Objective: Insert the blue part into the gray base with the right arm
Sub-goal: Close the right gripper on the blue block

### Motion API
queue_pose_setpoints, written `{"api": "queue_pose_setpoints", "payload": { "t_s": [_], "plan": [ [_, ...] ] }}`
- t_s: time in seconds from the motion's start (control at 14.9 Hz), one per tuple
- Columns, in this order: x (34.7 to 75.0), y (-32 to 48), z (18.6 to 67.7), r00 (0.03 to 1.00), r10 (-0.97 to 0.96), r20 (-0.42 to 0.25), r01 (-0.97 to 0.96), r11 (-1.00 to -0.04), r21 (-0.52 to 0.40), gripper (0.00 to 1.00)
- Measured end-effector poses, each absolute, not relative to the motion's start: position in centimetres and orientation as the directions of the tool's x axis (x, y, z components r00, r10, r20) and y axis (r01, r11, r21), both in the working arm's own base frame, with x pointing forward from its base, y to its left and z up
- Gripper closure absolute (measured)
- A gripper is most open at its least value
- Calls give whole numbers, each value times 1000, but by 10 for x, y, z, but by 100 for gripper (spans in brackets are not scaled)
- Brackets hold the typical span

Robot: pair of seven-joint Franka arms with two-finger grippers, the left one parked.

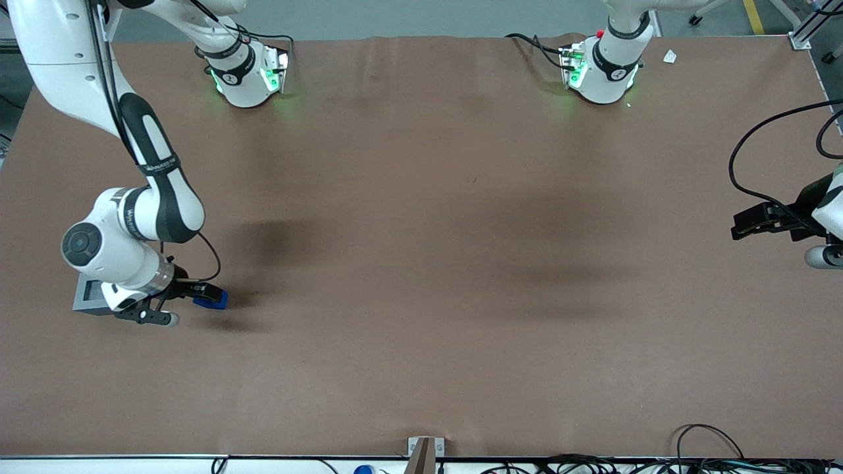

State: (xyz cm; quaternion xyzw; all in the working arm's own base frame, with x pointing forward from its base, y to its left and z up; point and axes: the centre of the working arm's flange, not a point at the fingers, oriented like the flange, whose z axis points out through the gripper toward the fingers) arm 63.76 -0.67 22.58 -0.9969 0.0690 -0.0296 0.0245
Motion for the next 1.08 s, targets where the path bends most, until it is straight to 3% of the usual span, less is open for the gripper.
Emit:
{"api": "queue_pose_setpoints", "payload": {
  "t_s": [0.47,0.67,1.08],
  "plan": [
    [633,-3,229,992,-107,67,-104,-993,-50,10],
    [634,-7,231,991,-109,72,-105,-993,-49,29],
    [637,-9,238,990,-112,88,-108,-993,-49,34]
  ]
}}
